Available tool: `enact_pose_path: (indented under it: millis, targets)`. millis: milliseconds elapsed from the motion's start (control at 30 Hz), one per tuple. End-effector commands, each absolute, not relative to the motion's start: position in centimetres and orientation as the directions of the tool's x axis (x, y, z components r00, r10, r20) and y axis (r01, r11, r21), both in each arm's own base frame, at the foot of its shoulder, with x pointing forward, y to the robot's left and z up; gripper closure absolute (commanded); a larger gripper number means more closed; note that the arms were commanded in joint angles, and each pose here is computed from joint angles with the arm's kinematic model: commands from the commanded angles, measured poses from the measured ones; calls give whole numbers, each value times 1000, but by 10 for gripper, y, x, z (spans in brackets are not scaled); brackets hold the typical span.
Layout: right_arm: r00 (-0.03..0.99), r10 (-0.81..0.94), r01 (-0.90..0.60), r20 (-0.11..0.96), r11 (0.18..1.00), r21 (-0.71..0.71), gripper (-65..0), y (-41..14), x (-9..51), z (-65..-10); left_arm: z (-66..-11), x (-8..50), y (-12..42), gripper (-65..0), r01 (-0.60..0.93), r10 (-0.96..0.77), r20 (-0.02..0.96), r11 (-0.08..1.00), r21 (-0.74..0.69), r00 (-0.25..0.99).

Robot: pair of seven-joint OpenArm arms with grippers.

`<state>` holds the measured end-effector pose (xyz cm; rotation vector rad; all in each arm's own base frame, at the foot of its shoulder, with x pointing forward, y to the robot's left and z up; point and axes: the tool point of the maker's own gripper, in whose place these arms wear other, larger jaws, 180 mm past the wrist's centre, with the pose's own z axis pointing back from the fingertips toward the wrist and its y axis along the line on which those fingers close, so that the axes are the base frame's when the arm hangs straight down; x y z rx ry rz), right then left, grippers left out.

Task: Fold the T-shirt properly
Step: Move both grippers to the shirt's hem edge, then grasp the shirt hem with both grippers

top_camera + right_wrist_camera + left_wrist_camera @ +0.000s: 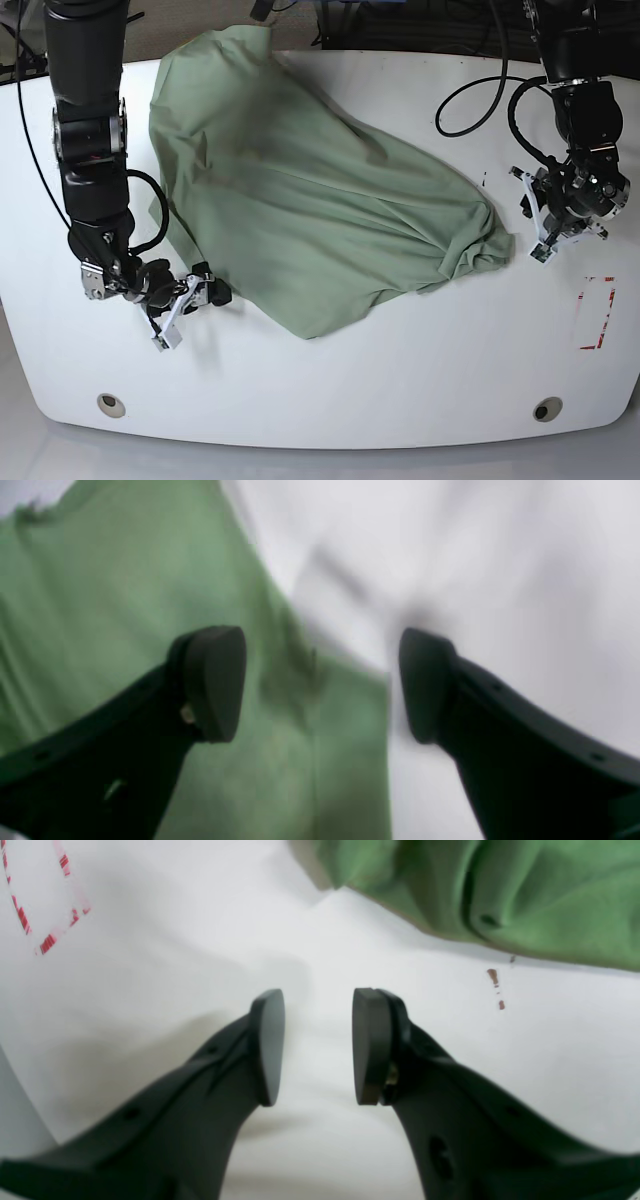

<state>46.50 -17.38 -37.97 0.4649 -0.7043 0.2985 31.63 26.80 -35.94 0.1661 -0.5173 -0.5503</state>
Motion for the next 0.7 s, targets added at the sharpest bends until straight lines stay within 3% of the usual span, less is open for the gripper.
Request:
enact_pose_path:
  millis: [0, 267, 600, 667]
  targets:
    - [696, 61, -409, 716, 853, 324, -466, -168, 484, -364, -344, 327, 273, -204, 446, -548, 452, 836, 319, 704]
    - [701, 73, -451, 710, 817, 360, -466, -123, 482, -374, -328, 331, 265, -218, 409, -524, 504, 851, 328, 687]
    - [713, 73, -485, 697, 769, 416, -461, -75, 471, -386, -295, 341, 231, -414, 403, -542, 590, 840, 363, 598]
    - [715, 75, -492, 695, 761, 424, -460, -67, 469, -387, -287, 350, 230, -451, 329, -467, 640, 884, 331, 611]
